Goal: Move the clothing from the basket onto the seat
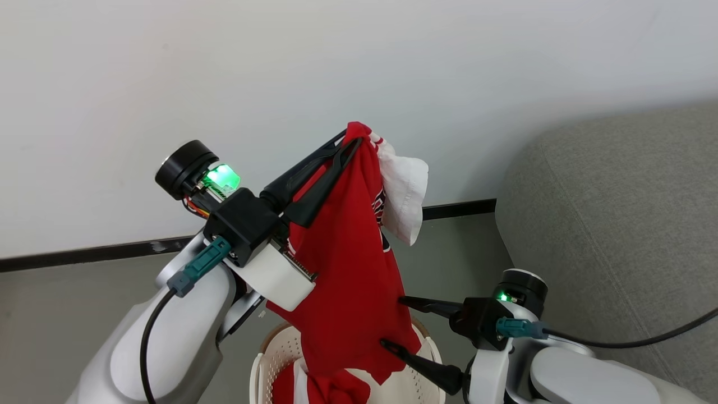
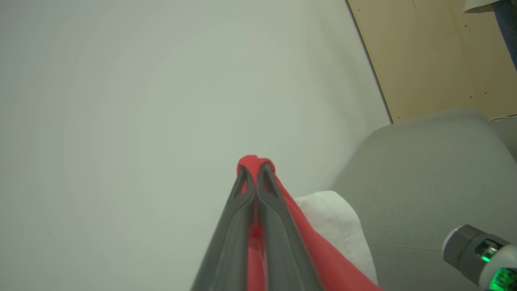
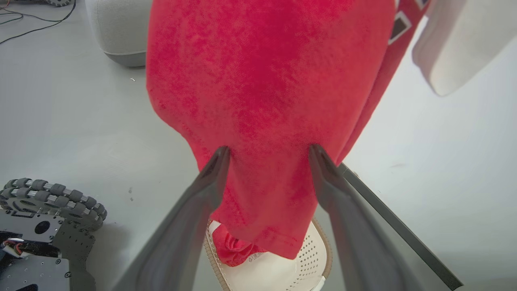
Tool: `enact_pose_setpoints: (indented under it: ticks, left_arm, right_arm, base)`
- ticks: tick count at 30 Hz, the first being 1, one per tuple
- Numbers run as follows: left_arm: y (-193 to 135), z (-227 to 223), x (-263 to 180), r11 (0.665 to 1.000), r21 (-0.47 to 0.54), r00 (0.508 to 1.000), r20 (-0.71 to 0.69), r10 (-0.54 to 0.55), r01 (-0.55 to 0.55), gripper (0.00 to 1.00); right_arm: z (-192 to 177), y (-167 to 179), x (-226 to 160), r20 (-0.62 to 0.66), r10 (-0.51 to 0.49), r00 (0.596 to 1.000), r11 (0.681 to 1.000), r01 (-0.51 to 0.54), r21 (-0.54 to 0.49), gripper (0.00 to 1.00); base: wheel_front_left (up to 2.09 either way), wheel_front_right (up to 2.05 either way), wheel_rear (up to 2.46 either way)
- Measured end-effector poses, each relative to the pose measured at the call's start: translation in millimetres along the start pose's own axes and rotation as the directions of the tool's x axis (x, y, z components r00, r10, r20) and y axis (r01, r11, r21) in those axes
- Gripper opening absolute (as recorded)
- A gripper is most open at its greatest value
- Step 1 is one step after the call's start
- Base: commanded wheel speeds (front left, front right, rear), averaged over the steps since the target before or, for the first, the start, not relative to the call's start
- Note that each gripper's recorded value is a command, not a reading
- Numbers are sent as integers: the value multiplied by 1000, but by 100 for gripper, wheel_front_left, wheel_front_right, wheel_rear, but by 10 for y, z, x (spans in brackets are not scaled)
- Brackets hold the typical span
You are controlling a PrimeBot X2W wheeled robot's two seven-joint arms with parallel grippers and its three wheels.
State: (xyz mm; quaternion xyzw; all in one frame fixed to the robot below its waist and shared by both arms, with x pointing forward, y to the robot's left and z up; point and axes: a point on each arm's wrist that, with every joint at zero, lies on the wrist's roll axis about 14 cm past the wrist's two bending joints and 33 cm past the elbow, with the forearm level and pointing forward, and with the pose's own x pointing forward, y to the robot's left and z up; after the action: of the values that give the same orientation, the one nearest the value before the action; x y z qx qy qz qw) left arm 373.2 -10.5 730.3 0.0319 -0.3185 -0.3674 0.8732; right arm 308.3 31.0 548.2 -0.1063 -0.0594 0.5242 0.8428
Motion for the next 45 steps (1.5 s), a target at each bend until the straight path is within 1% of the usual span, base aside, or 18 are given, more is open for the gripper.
enact_pose_setpoints:
  ticks: [12,15,16,17,18,19,21,22,23,24,28,33,38,43,44,45]
  left_arm:
    - [-77,21,46,999,-22,1000,5,-27,27,0]
    - [-104,28,56,999,-43,999,10,-30,31,0]
    - [-111,20,57,998,-49,999,5,-31,32,0]
    - [-116,17,57,998,-52,999,3,-33,33,0]
    - [-118,16,57,998,-54,999,3,-33,33,0]
    - [-120,13,55,998,-54,999,2,-34,34,0]
    - [-116,7,51,998,-57,999,-1,-32,32,0]
    - [-113,-1,49,998,-61,999,-5,-31,31,0]
    - [-109,-12,45,998,-61,999,-10,-30,29,0]
    - [-104,-22,41,998,-61,999,-13,-29,28,0]
    - [-47,-109,17,998,-57,999,-44,-18,15,0]
    - [84,-288,-41,998,-54,994,-106,10,-15,0]
    - [152,-463,-95,996,-79,988,-154,34,-46,0]
    - [132,-712,-204,987,-138,973,-226,44,-77,0]
    - [119,-747,-219,985,-150,971,-234,44,-81,13]
    - [105,-778,-230,984,-160,969,-242,43,-83,36]
  right_arm:
    - [-31,-125,181,4,-23,1000,1000,23,-4,100]
    - [-23,-128,255,4,-19,1000,1000,19,-11,100]
    - [-10,-127,287,7,-18,1000,1000,18,-13,98]
    - [8,-127,318,12,-15,1000,1000,15,-15,94]
    - [32,-127,348,19,-14,1000,1000,14,-18,60]
    - [54,-128,376,28,-13,1000,1000,13,-21,47]
    - [75,-129,423,31,-8,999,999,9,-32,30]
    - [78,-127,438,31,-6,999,999,7,-36,18]
    - [72,-112,450,30,-1,1000,999,2,-35,4]
    - [56,-91,458,25,5,1000,999,-4,-37,0]
    - [1,-30,457,9,25,1000,999,-25,-41,0]
    - [42,-68,420,22,14,1000,999,-13,-42,0]
    - [128,-319,288,48,-62,997,997,64,-43,0]
    - [195,-664,71,61,-165,984,984,168,-58,0]
    - [203,-728,23,62,-185,981,980,189,-60,0]
    - [210,-789,-28,64,-206,976,976,210,-60,0]
  base:
    - [0,0,0]
    - [0,0,0]
    - [0,0,0]
    - [0,0,0]
    - [0,0,0]
    - [0,0,0]
    - [0,0,0]
    - [0,0,0]
    - [0,0,0]
    - [0,0,0]
    - [0,0,0]
    - [0,0,0]
    - [0,0,0]
    - [0,0,0]
    - [0,0,0]
    - [0,0,0]
